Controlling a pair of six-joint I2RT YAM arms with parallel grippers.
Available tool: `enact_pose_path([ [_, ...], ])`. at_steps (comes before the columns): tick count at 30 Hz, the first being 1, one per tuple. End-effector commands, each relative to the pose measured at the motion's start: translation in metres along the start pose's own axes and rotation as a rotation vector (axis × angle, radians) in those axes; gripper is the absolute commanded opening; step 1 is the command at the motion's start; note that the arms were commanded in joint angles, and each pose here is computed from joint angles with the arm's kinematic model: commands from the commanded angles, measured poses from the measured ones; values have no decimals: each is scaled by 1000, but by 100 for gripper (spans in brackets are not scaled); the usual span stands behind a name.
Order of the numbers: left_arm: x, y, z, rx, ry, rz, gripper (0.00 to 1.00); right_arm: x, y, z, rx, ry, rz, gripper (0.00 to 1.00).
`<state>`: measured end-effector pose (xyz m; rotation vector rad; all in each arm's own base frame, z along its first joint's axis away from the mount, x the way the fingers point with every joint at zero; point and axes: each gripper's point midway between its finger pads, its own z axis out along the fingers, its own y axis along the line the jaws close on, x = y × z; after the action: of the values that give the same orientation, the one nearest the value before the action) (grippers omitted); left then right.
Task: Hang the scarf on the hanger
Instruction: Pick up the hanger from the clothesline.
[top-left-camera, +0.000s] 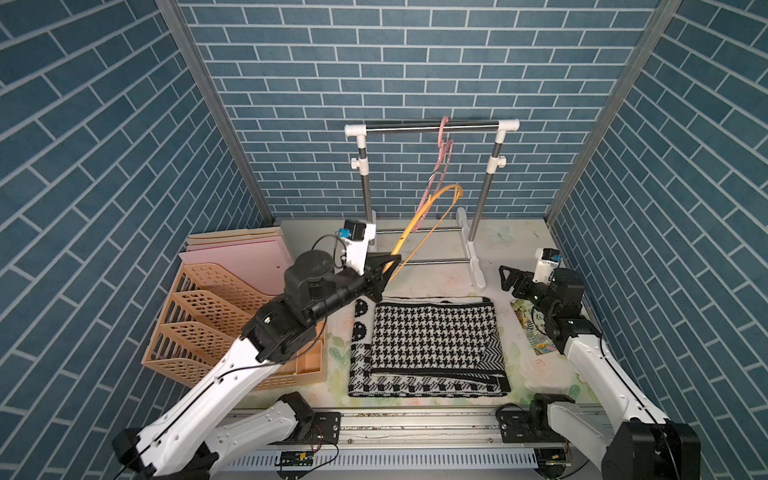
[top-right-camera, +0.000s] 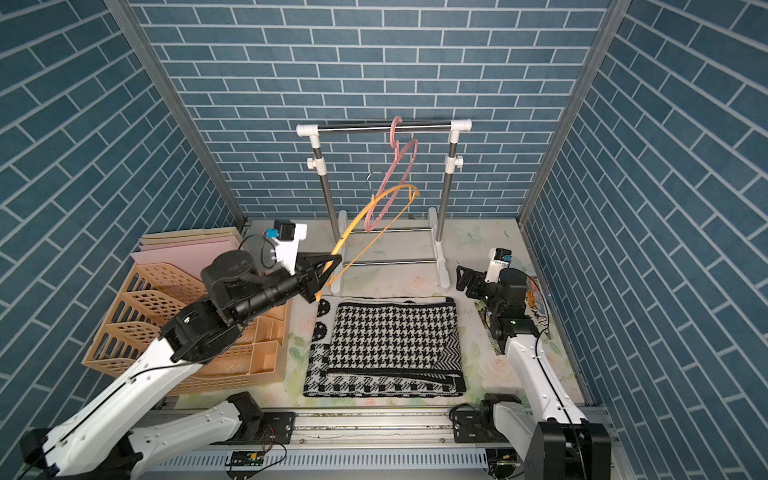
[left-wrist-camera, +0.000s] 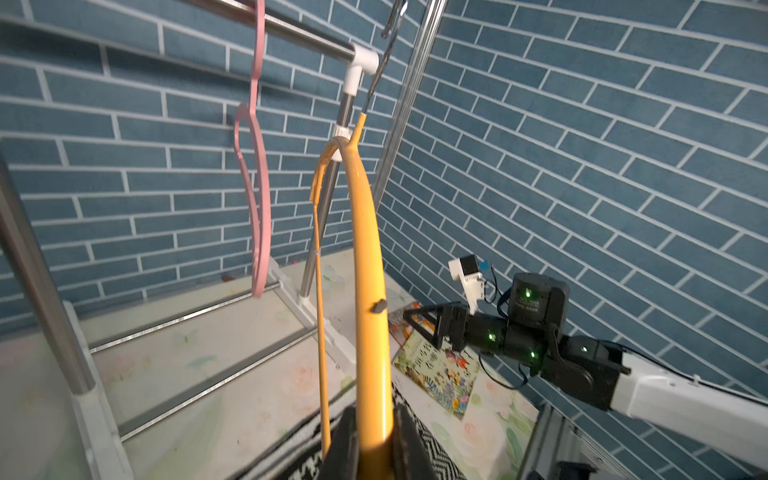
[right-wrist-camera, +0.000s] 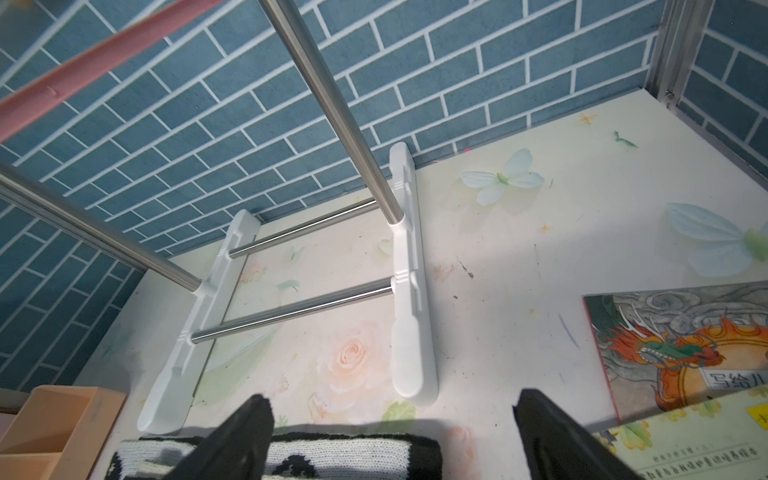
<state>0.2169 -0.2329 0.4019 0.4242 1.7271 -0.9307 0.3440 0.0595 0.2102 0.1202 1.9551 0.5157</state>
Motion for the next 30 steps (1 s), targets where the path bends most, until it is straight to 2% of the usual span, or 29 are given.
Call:
enact_pose_path([
  [1, 34, 10, -15, 4, 6, -161, 0, -11, 14, -12, -41, -20, 22, 95],
  [4, 81, 32, -18, -40, 22, -305, 0, -5, 15, -17, -46, -12, 28, 95],
  [8, 116, 45, -14, -77, -28, -408, 0, 13, 12, -17, -58, 21, 56, 95],
  [11, 128, 37, -4, -81, -51, -410, 0, 28, 14, -13, -97, 48, 79, 93],
  [18, 174, 12, 27, -142, 42, -328, 0, 41, 46, -9, -300, 123, 157, 90],
  [24, 204, -10, 39, -174, 104, -277, 0, 53, 98, -10, -504, 224, 279, 90],
  [30, 223, -18, 52, -198, 129, -278, 0, 79, 144, -14, -603, 361, 340, 86],
])
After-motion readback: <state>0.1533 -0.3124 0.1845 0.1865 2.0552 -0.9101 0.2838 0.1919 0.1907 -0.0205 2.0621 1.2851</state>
